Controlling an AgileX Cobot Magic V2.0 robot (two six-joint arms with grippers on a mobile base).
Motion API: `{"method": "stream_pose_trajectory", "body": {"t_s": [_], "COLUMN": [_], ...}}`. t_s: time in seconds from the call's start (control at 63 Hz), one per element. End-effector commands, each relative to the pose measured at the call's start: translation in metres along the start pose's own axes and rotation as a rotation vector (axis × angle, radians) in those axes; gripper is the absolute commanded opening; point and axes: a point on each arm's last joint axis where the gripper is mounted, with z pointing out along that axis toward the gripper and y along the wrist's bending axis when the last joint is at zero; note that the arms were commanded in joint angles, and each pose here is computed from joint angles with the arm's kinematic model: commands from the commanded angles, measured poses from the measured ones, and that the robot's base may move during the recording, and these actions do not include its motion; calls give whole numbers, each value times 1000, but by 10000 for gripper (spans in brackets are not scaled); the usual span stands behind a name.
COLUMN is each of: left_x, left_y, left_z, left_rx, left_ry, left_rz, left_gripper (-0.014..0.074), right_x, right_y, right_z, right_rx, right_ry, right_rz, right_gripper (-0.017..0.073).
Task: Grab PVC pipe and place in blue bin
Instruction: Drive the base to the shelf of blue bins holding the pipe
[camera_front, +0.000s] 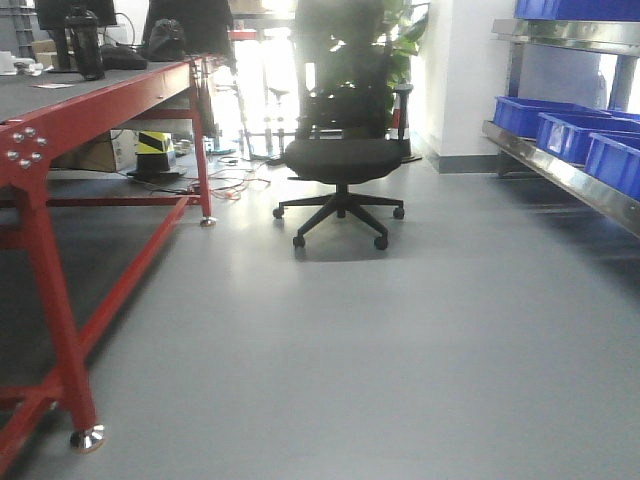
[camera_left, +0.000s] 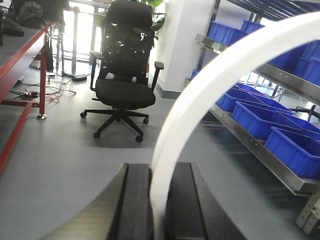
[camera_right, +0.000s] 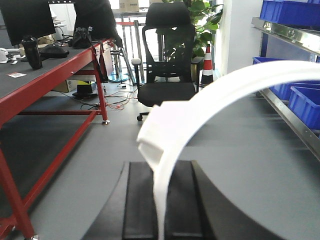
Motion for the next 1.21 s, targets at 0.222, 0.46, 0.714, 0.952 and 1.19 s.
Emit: {"method": "stream_pose_trajectory", "body": {"t_s": [0.222, 0.46, 0.714, 0.952, 1.19], "left_x": [-2, -2, -2, -2, -2], "left_y": [-1, -1, -1, -1, -1], "left_z": [-1, -1, -1, -1, -1], "left_rx": [9, 9, 9, 9, 9], "left_ry": [-21, -21, -21, -21, -21], "left_rz": [-7, -7, -7, -7, -7], "left_gripper": [-111, -111, -111, -111, -111], "right_x": [-3, -3, -3, -3, -3], "right_y": [0, 0, 0, 0, 0], "right_z": [-1, -1, -1, -1, -1], "right_rx": [0, 0, 0, 0, 0], "right_ry": [-39, -39, -39, -39, -39], "right_rz": [-13, -13, -13, -13, -13], "right_gripper": [-167, -167, -167, -167, -167]}}
